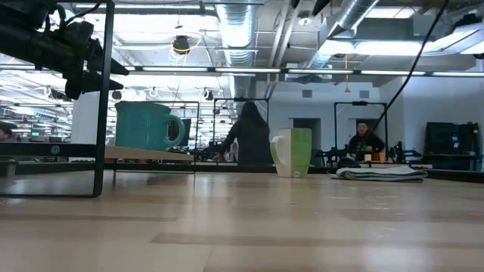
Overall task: Stack small to large cups/mugs on shelf
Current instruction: Put the green mug on the shelf
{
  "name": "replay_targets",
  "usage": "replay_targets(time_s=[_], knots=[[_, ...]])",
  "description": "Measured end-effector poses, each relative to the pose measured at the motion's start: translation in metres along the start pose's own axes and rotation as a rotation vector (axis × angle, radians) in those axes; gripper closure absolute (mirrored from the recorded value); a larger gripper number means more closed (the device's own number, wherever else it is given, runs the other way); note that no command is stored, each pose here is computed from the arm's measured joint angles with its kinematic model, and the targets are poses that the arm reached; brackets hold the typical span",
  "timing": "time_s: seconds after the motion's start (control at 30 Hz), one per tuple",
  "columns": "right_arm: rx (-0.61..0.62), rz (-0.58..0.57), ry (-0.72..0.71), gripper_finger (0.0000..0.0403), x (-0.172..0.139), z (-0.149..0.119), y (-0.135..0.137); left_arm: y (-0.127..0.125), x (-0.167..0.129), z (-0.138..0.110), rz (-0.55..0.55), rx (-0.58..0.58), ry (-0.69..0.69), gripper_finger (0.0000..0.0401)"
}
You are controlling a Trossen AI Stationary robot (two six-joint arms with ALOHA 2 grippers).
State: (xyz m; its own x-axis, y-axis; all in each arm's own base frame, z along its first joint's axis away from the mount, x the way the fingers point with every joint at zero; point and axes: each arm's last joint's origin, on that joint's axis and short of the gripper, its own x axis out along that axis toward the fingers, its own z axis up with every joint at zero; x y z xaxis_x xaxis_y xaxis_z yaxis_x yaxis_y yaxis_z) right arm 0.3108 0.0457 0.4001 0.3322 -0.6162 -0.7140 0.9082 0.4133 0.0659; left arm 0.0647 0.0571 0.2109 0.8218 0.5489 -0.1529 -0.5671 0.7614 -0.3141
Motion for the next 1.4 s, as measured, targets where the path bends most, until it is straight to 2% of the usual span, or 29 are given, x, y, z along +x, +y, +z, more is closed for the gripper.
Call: replay_targets(time_s=[0.1, 0.2, 0.33, 0.43, 0.57, 0.67, 0.77, 1.0, 1.2, 1.27, 1.4], knots=[[-0.022, 0.021, -0.044, 0.0178, -0.014, -0.002, -0.016, 0.0, 0.0, 0.0, 0.0, 0.0, 0.0, 0.0153], [-0.021, 0.01, -0.059, 0.0178, -0.019, -0.015, -0.044, 0.0, 0.0, 0.0, 0.0, 0.0, 0.0, 0.0153], [0.128, -0.002, -0.064, 0.0178, -0.015, -0.042, -0.091, 0.0, 0.0, 0.0, -0.001, 0.0, 0.001, 0.0153], [0.256, 0.124, -0.078, 0.0178, -0.006, -0.066, -0.105, 0.0, 0.0, 0.0, -0.002, -0.001, 0.002, 0.0153], [0.351, 0.382, -0.133, 0.0178, 0.012, -0.09, -0.087, 0.0, 0.0, 0.0, -0.006, -0.005, 0.003, 0.0153], [0.388, 0.488, -0.193, 0.0178, 0.032, -0.099, -0.066, 0.0, 0.0, 0.0, -0.006, -0.005, 0.003, 0.0153], [0.435, 0.513, -0.258, 0.0178, 0.053, -0.099, -0.046, 0.0, 0.0, 0.0, -0.006, -0.005, 0.003, 0.0153], [0.562, 0.514, -0.305, 0.0178, 0.103, -0.096, -0.01, 0.0, 0.0, -0.001, -0.005, -0.011, 0.01, 0.0153], [0.557, 0.63, -0.201, 0.0178, 0.133, -0.096, 0.008, 0.0, 0.0, -0.001, -0.005, -0.011, 0.01, 0.0153], [0.609, 0.664, -0.168, 0.0178, 0.14, -0.096, 0.012, 0.0, 0.0, -0.001, -0.005, -0.011, 0.01, 0.0153], [0.682, 0.64, -0.138, 0.0178, 0.154, -0.098, 0.013, 0.0, 0.0, -0.001, -0.005, -0.012, 0.009, 0.0153]])
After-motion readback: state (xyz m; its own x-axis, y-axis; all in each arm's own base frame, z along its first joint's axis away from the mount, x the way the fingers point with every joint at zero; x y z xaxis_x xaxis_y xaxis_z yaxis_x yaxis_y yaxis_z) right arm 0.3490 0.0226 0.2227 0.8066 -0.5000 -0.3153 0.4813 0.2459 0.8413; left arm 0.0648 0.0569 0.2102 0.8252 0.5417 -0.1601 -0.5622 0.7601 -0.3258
